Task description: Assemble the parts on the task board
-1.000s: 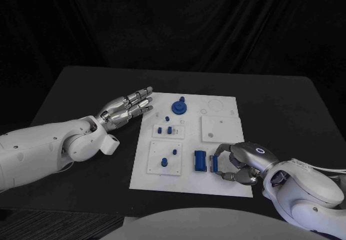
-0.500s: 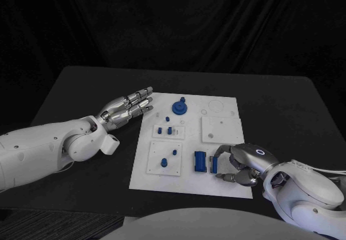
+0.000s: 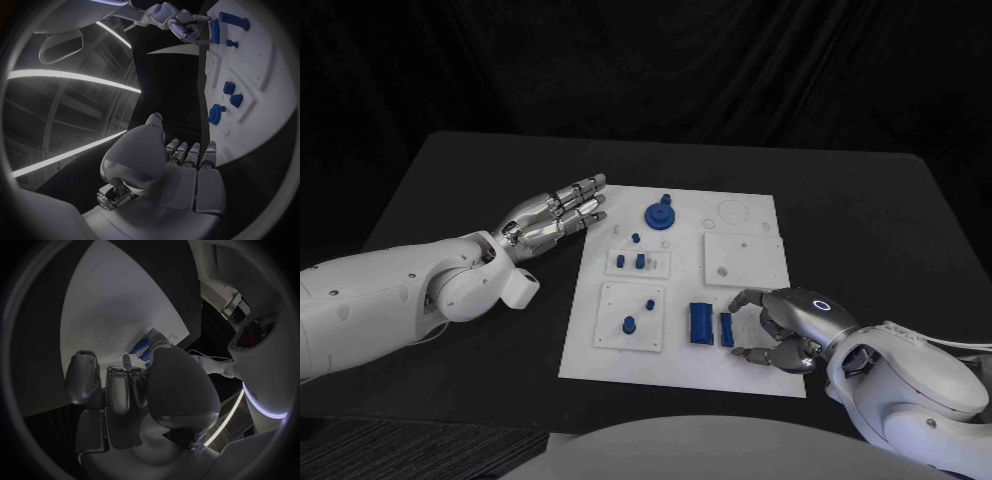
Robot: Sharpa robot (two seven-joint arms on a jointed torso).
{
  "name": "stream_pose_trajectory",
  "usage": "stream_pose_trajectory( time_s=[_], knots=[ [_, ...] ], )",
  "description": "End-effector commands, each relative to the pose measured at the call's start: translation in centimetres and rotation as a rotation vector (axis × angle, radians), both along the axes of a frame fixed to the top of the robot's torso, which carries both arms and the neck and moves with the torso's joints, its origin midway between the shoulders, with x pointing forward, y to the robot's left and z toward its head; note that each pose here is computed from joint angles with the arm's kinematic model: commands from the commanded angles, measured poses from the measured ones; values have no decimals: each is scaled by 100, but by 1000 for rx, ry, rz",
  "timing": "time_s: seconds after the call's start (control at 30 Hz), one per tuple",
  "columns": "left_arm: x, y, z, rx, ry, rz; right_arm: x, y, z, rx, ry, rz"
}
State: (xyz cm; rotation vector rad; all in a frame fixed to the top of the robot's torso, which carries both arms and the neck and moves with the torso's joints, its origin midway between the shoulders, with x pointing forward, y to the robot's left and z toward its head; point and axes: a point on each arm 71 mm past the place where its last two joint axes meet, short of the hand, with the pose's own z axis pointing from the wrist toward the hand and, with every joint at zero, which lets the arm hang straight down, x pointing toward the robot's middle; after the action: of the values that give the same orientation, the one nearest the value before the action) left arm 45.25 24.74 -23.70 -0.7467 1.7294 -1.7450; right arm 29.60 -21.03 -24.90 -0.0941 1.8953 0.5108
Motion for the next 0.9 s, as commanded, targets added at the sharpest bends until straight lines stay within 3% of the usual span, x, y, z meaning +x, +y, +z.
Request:
stream_pose_trajectory(
  time_s=[0.03,0.4,0.9],
  knots=[
    [-9,-18,3,-13,-2,-13,-7,-5,29,36,-27,-18],
    [-10,-20,2,-14,-2,-14,-5,0,54,66,-50,-19],
    [-12,-29,2,-15,-1,-17,17,9,-7,34,-8,-16]
  ],
)
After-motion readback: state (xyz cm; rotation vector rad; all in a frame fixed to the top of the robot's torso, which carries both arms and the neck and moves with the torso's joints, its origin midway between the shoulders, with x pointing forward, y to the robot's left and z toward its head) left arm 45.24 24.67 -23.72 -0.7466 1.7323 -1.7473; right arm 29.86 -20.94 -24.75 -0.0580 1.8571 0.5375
